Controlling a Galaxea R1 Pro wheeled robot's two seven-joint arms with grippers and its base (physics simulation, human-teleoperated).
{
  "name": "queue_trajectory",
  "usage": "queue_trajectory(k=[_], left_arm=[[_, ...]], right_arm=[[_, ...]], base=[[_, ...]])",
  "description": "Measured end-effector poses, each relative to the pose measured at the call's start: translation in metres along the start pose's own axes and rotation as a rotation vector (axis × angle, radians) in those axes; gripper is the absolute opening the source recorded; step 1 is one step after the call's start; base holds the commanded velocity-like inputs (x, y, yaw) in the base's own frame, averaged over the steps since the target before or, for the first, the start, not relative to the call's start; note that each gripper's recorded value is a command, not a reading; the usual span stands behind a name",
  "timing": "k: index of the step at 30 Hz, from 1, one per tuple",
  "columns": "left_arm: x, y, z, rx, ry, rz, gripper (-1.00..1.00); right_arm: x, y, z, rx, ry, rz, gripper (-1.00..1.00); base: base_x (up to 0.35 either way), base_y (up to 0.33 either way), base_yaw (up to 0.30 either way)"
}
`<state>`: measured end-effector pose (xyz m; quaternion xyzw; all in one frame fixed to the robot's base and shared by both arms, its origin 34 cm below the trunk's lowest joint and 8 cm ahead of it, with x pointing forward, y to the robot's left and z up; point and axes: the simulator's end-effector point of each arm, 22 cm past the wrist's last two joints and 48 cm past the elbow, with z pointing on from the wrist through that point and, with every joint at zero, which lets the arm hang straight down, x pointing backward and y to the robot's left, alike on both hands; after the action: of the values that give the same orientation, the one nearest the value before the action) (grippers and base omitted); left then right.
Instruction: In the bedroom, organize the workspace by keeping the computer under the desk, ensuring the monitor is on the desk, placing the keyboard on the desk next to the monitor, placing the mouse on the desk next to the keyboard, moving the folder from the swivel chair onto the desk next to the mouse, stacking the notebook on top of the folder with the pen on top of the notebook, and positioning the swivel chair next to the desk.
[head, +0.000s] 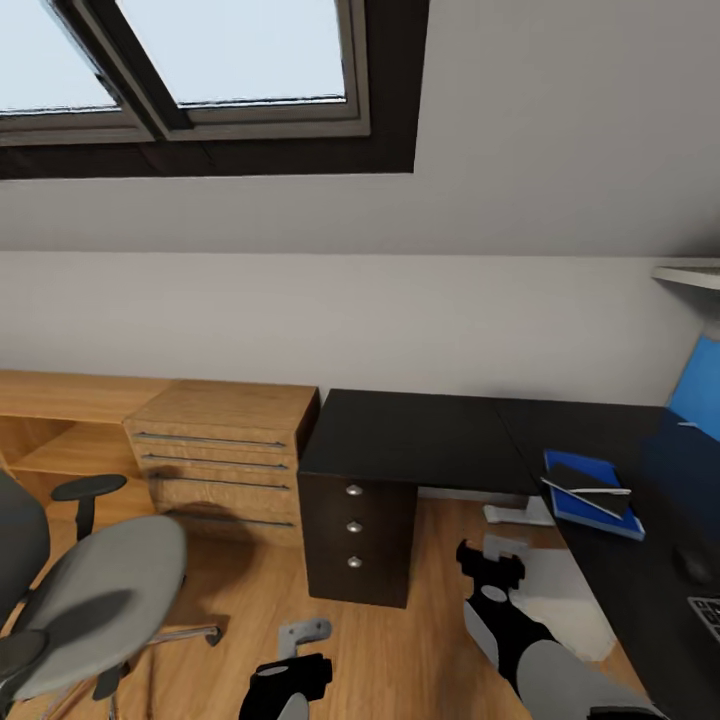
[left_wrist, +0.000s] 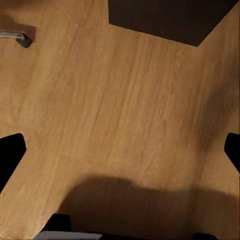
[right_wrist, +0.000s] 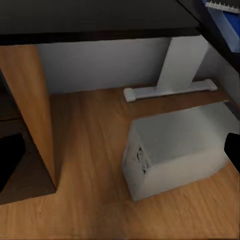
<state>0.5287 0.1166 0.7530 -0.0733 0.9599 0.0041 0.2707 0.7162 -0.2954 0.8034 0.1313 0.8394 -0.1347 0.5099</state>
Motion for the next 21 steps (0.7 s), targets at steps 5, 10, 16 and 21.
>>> queue_trajectory(k=[5, 10, 16, 21], left_arm=[[0.014, 0.009, 0.003, -0.029, 0.030, 0.004, 1.00], [0.043, 0.036, 0.018, -0.103, 0.052, -0.022, 1.00], [0.065, 0.037, 0.013, -0.114, 0.077, -0.018, 1.00], [0.084, 0.044, 0.007, -0.121, 0.106, -0.007, 1.00]], right_arm=[[0.026, -0.002, -0.011, -0.016, 0.019, -0.039, 1.00], [0.072, -0.009, -0.030, -0.026, 0.088, -0.082, 1.00], [0.110, -0.014, -0.047, -0.031, 0.157, -0.110, 1.00], [0.125, -0.022, -0.058, -0.028, 0.187, -0.124, 1.00]], base=[[-0.270, 0.181, 0.000], [-0.053, 0.041, 0.000], [0.000, 0.000, 0.000], [0.000, 0.000, 0.000]])
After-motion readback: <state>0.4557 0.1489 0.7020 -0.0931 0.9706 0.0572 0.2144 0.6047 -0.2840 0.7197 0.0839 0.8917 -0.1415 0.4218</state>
